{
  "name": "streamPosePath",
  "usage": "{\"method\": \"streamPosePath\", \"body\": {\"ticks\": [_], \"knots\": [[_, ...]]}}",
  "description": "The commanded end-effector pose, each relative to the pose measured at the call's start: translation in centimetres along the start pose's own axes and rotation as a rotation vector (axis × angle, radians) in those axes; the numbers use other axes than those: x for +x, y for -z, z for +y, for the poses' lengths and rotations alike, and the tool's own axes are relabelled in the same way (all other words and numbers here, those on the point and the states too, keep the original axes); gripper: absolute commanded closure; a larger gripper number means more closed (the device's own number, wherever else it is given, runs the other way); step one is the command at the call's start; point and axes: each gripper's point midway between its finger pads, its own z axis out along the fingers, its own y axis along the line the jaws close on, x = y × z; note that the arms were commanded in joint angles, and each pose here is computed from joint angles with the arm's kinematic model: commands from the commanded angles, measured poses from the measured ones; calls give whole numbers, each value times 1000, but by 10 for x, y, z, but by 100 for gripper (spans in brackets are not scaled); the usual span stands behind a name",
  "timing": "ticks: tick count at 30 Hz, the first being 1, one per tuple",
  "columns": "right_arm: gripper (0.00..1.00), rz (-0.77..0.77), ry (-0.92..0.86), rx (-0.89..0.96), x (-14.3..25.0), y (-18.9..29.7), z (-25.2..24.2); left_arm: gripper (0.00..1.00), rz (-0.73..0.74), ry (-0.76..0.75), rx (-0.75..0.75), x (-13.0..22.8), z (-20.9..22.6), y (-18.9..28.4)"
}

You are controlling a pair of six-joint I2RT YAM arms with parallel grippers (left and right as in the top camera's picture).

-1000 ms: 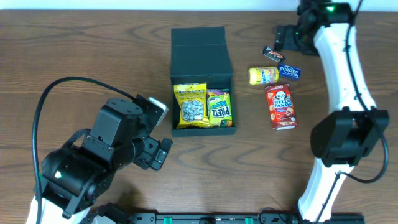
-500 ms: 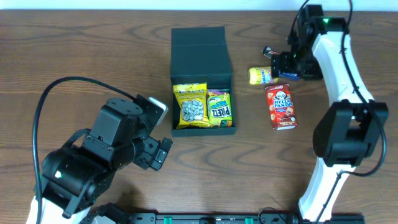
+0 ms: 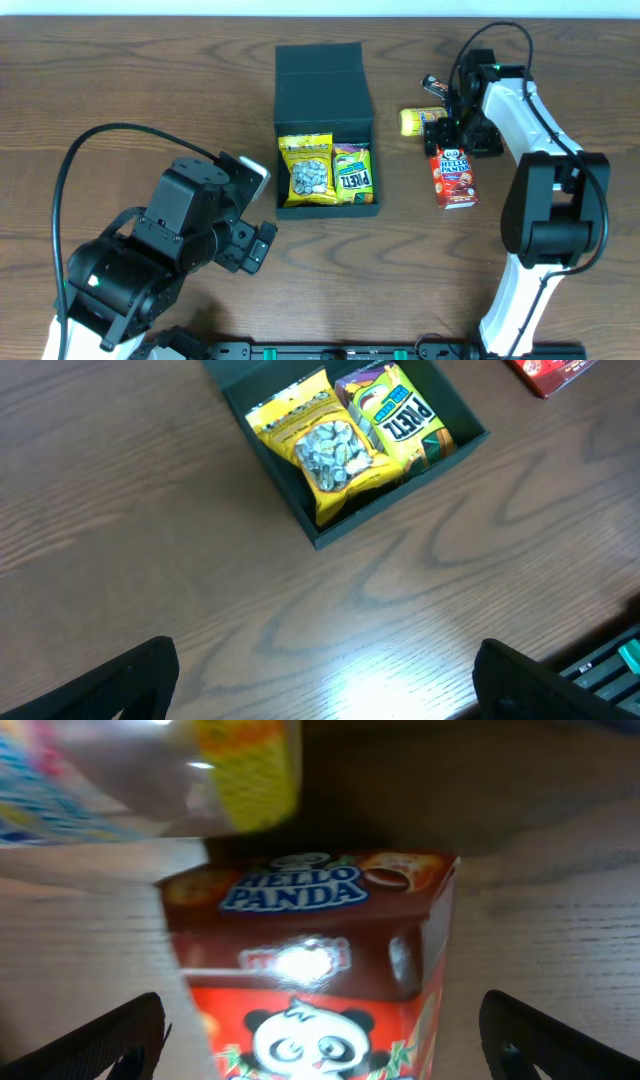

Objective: Pack container
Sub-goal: 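Move the right gripper to the red Hello Panda box and grasp it, then place the Hello Panda box into the black box and release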

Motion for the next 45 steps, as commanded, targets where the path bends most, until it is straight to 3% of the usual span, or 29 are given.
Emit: {"method": "streamPosePath", "body": {"ticks": [1,14,20,28,36,45], "knots": [[1,-1,7,42,3,-6,-4,5,-10,10,1,-3,0,3],[1,-6,19,68,11,-32,0,5,-10,10,1,-3,0,3],[22,-8,-15,68,11,-33,0,5,-10,10,1,-3,0,3],[31,14,-43,66,16,-29,6,5,-9,10,1,-2,0,3],[32,-11,-26,56,1,11,33,5,-10,10,1,-3,0,3],[36,-143,35,-53,-26,92,103,5,-10,10,1,-3,0,3]]}}
